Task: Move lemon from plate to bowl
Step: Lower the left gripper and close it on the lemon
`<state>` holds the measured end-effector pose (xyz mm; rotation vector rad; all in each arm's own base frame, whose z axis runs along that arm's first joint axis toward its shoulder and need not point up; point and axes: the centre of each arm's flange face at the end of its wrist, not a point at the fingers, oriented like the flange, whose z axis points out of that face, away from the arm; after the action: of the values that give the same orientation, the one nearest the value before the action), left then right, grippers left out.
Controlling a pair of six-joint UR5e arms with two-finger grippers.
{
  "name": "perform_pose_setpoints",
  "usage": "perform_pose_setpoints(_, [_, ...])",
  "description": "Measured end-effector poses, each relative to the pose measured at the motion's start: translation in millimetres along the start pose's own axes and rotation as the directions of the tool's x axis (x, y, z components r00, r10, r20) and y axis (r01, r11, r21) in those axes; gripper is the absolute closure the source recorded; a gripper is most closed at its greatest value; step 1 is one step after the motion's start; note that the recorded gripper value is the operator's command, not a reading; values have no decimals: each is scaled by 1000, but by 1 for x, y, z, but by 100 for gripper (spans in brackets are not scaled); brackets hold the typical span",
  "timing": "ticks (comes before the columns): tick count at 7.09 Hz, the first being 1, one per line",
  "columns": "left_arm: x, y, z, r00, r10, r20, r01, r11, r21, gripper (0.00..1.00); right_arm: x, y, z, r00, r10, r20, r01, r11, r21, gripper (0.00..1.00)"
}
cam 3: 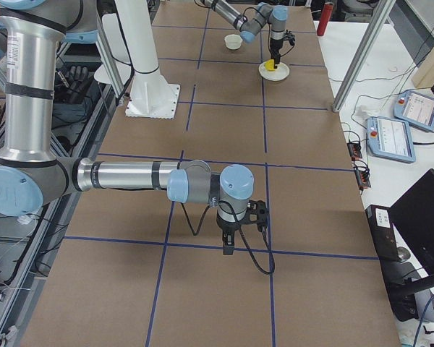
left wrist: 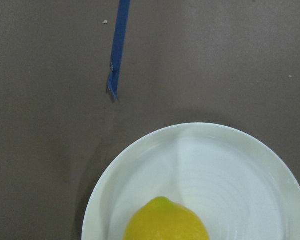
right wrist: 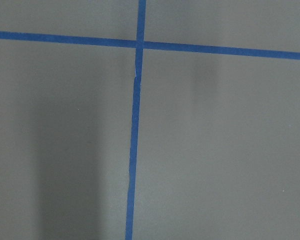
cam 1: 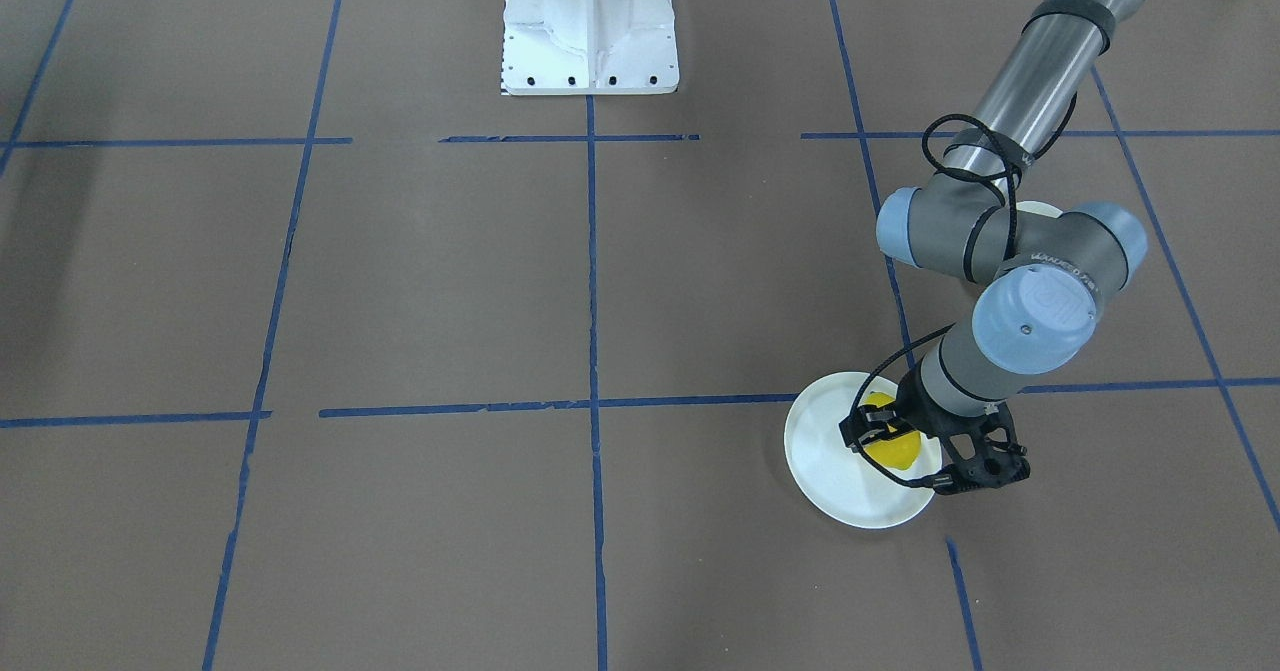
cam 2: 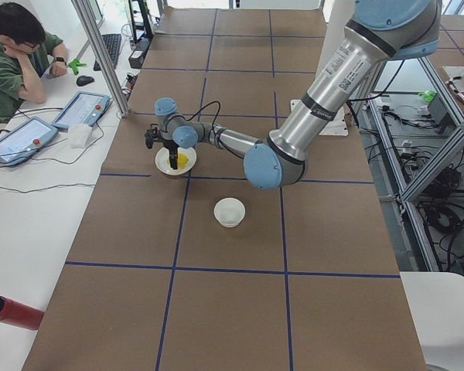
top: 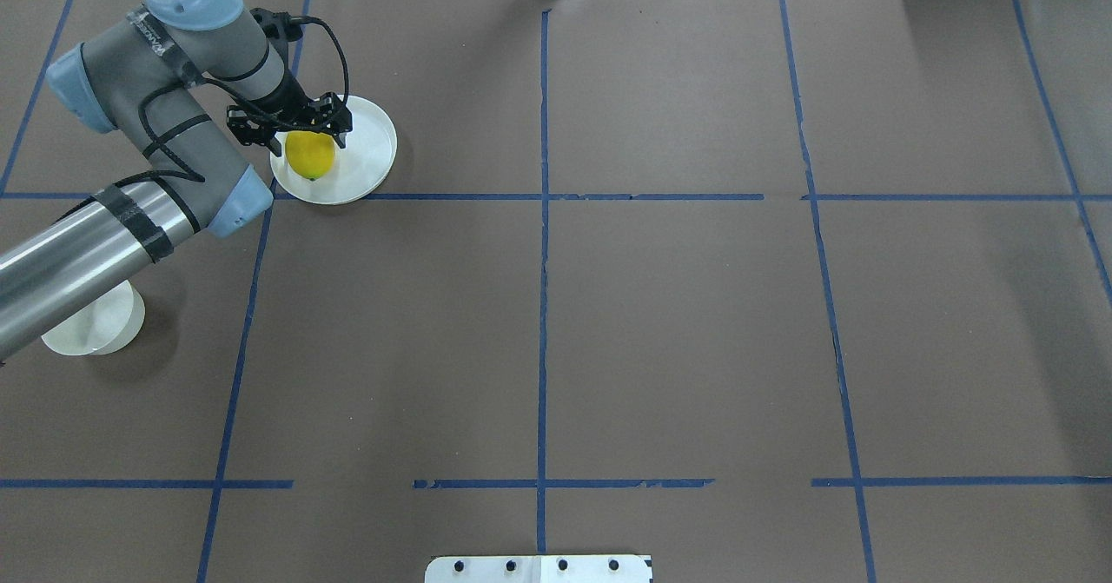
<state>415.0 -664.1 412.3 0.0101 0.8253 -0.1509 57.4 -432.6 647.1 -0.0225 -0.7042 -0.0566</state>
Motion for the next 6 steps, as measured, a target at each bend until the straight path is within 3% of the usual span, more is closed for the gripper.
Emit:
perform_pose_setpoints(1, [1, 3, 5, 1000, 3, 2, -3, 1000, -6, 52, 0, 0, 0, 1000, 0, 0, 0, 1000, 0, 0])
perform_pose_setpoints(2, [2, 5, 7, 1000, 6, 3, -6, 1000, -9, 62, 0, 0, 0, 1000, 0, 0, 0, 1000, 0, 0])
perform_pose_setpoints(4, [2, 5, 6, 1000, 12, 0, -12, 1000, -12, 62, 0, 0, 0, 1000, 0, 0, 0, 1000, 0, 0])
perform_pose_setpoints(6, [-3, -7, -27, 1000, 0, -17, 0, 1000, 22, 62, 0, 0, 0, 1000, 0, 0, 0, 1000, 0, 0])
